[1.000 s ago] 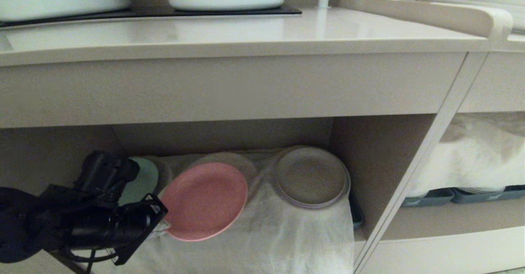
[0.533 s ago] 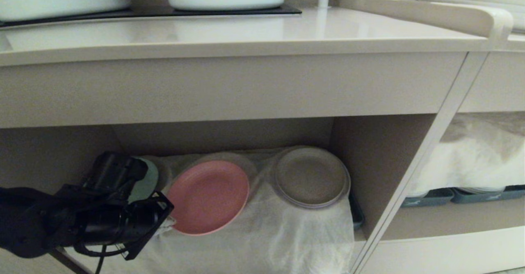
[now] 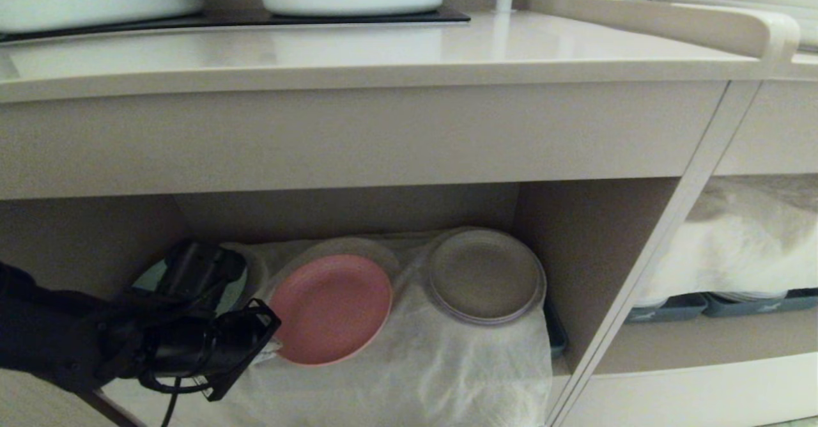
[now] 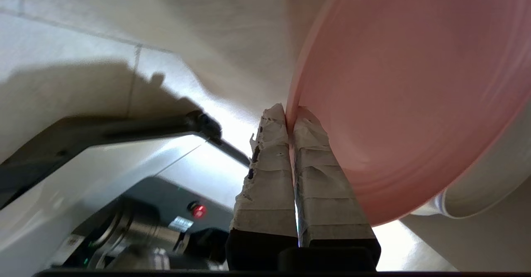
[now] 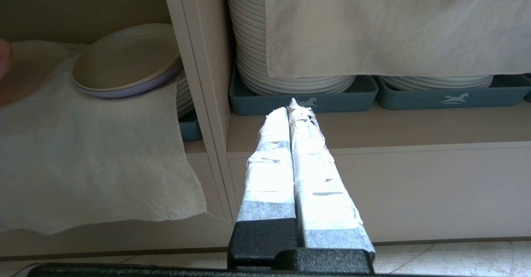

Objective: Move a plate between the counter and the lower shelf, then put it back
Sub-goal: Put the plate in the cupboard

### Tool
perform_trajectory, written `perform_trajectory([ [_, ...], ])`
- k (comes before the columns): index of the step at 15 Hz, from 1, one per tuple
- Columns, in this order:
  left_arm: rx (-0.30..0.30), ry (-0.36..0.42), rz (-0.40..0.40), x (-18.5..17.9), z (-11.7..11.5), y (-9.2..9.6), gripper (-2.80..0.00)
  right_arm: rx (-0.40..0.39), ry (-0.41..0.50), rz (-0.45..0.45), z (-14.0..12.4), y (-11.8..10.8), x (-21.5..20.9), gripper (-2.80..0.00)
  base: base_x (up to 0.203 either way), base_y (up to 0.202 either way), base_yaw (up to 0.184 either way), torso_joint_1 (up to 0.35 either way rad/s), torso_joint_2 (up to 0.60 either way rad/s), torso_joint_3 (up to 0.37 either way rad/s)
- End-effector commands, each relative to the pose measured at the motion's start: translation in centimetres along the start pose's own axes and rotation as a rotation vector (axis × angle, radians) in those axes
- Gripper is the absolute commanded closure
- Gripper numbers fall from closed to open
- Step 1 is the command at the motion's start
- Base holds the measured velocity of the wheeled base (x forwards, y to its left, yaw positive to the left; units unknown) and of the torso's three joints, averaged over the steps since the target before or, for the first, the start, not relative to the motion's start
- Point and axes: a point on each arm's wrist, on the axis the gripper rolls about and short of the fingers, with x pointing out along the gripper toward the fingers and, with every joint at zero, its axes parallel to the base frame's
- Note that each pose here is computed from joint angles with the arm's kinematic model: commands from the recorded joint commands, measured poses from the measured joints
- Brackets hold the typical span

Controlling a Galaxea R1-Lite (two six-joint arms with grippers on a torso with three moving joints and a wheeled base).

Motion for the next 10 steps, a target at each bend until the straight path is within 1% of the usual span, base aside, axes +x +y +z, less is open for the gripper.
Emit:
perform_trajectory([
  [1,0.001,-0.002,0.006,1.1,-0.1,-0.1,0.0,-0.001,0.001,0.0,0.0,0.0,0.0,0.0,0.0,0.0,0.0,0.0,0.0,0.0],
  [4,0.01,-0.009,-0.003,2.1,-0.1,-0.5,0.0,0.001,0.001,0.0,0.0,0.0,0.0,0.0,0.0,0.0,0.0,0.0,0.0,0.0],
  [6,0.021,-0.016,0.013,2.8,-0.4,-0.5,0.0,-0.001,0.001,0.0,0.0,0.0,0.0,0.0,0.0,0.0,0.0,0.0,0.0,0.0],
  [10,0.023,-0.031,-0.006,3.4,0.0,-1.3,0.0,-0.001,0.001,0.0,0.0,0.0,0.0,0.0,0.0,0.0,0.0,0.0,0.0,0.0],
])
